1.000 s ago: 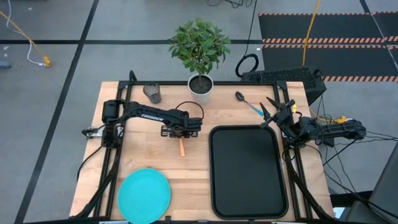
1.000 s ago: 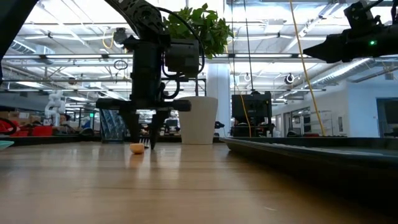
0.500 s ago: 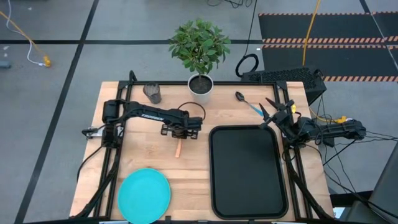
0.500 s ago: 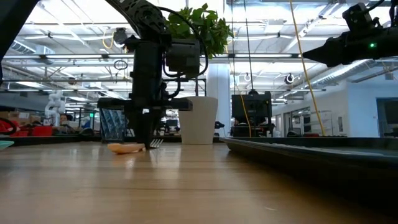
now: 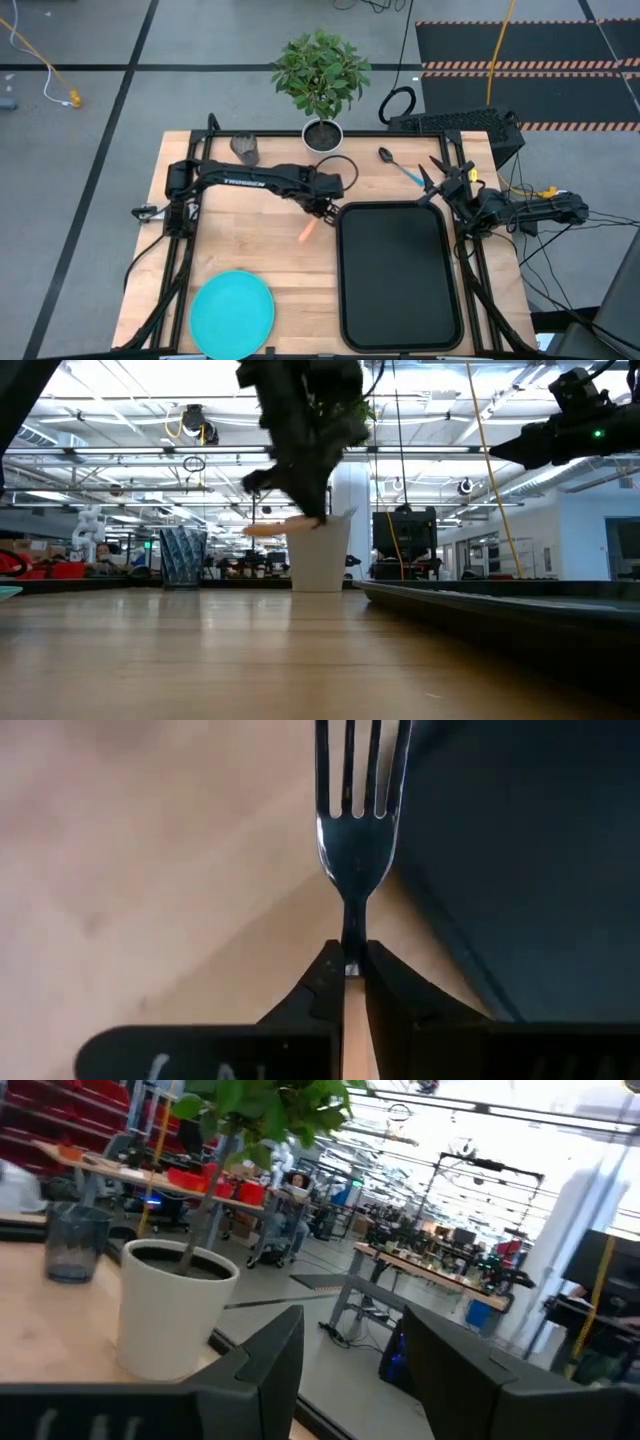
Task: Pick and place plate/cup/fork/spoon on tray
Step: Put the yellow fork on the black tray
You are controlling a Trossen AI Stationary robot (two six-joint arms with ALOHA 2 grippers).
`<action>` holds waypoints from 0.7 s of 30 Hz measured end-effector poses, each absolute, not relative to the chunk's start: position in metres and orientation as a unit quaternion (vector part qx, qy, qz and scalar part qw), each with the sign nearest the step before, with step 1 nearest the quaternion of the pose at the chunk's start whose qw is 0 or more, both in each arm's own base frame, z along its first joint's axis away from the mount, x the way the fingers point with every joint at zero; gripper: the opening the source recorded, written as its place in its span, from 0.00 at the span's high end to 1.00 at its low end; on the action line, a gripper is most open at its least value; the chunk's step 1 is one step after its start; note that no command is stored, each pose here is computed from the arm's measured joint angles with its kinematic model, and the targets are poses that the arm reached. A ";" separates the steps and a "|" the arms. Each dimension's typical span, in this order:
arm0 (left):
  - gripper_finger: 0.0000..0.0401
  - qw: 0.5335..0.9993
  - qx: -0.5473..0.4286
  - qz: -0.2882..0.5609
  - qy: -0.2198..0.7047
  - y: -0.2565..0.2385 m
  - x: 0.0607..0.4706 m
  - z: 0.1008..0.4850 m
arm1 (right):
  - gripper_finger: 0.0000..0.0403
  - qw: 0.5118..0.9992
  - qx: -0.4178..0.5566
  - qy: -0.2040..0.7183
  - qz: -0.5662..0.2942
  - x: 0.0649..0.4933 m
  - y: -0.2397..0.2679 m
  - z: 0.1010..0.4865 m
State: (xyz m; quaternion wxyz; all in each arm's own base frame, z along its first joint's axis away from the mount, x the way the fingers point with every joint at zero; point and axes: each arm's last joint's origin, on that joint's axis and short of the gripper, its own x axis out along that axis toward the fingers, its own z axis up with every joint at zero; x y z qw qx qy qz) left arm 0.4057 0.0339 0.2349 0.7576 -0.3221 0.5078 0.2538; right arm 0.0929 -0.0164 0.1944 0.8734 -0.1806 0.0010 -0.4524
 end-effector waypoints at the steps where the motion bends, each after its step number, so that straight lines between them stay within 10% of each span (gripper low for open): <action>1: 0.96 0.773 -0.302 0.237 0.505 0.034 0.408 0.241 | 0.59 0.870 -0.182 -0.001 -0.457 0.092 -0.017 0.196; 21: 0.96 0.915 -0.046 0.115 0.383 0.040 0.441 0.300 | 0.59 0.844 -0.117 -0.103 -0.513 0.078 -0.019 0.220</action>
